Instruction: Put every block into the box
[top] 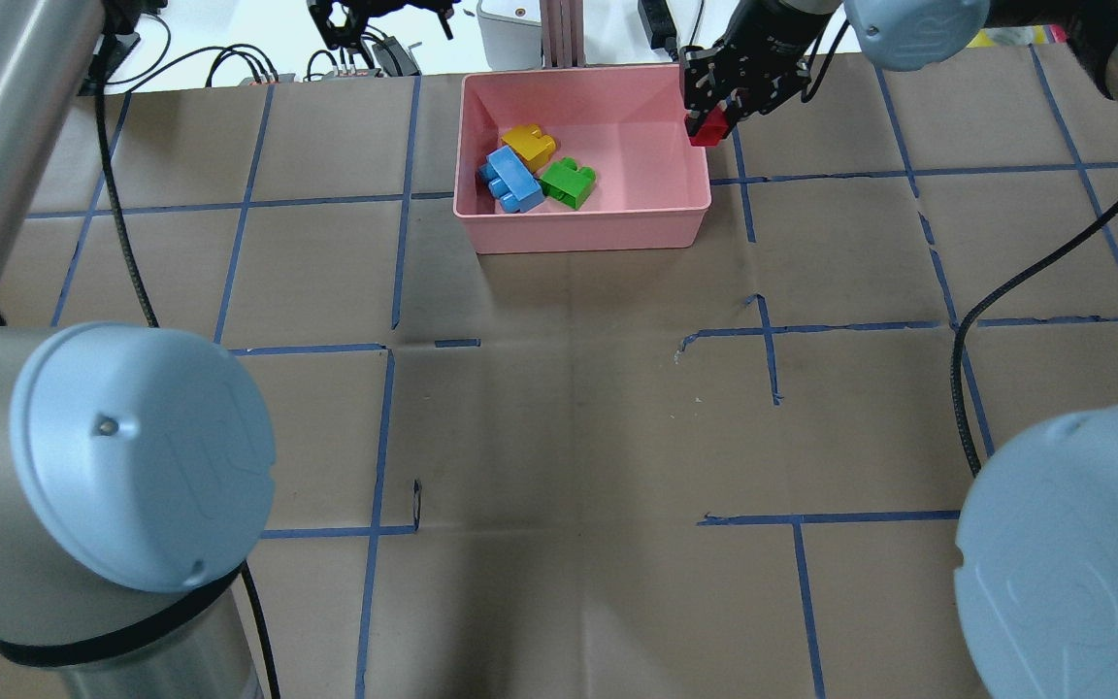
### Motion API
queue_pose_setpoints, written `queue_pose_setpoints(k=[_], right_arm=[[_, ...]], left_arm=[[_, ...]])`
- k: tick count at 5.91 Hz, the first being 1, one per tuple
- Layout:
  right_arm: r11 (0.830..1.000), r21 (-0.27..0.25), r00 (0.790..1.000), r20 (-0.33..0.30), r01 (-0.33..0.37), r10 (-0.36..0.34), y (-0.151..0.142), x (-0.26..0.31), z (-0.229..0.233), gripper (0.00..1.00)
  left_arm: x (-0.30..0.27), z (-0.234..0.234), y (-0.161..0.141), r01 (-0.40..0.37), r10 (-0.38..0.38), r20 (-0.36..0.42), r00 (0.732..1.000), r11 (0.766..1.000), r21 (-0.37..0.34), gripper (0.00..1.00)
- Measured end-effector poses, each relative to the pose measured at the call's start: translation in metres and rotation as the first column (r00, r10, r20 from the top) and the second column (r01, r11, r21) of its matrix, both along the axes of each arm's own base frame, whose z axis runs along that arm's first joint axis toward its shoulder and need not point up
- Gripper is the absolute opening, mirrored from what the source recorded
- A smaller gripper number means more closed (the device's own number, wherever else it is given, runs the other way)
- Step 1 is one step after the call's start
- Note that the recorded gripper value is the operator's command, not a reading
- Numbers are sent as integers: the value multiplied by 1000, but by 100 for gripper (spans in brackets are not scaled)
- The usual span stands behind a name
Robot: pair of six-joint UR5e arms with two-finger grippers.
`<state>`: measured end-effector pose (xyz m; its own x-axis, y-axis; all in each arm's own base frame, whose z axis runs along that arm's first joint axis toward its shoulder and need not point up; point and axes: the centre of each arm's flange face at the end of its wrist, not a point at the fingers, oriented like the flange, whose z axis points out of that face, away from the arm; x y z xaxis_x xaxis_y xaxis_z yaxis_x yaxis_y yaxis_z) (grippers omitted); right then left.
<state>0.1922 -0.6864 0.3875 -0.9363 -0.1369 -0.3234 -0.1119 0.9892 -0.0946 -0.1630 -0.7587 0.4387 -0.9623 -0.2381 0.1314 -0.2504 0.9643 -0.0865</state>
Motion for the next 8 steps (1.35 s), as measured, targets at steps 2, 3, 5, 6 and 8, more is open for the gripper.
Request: queue_pose_setpoints(k=[2,3,5,6,8], right_arm=[[997,-50,996,64,-59,62,-43,57,-27,21],[992,-97,993,72,-82,89,-63,76,-36,96],[981,-164,991,65,-101,113,-81,88,-37,100],[979,-174,991,59,-111,123,-82,88,-36,100],[975,-184,991,26,-121,128,-76,82,-25,100]], left_arm=[[56,50,58,58,-58,16,998,998,9,100],[71,67,101,70,-70,20,997,997,14,100],[71,79,182,61,-61,19,998,998,24,99],[63,77,205,67,-68,26,997,997,32,99],[34,70,220,119,-122,143,982,992,30,99]])
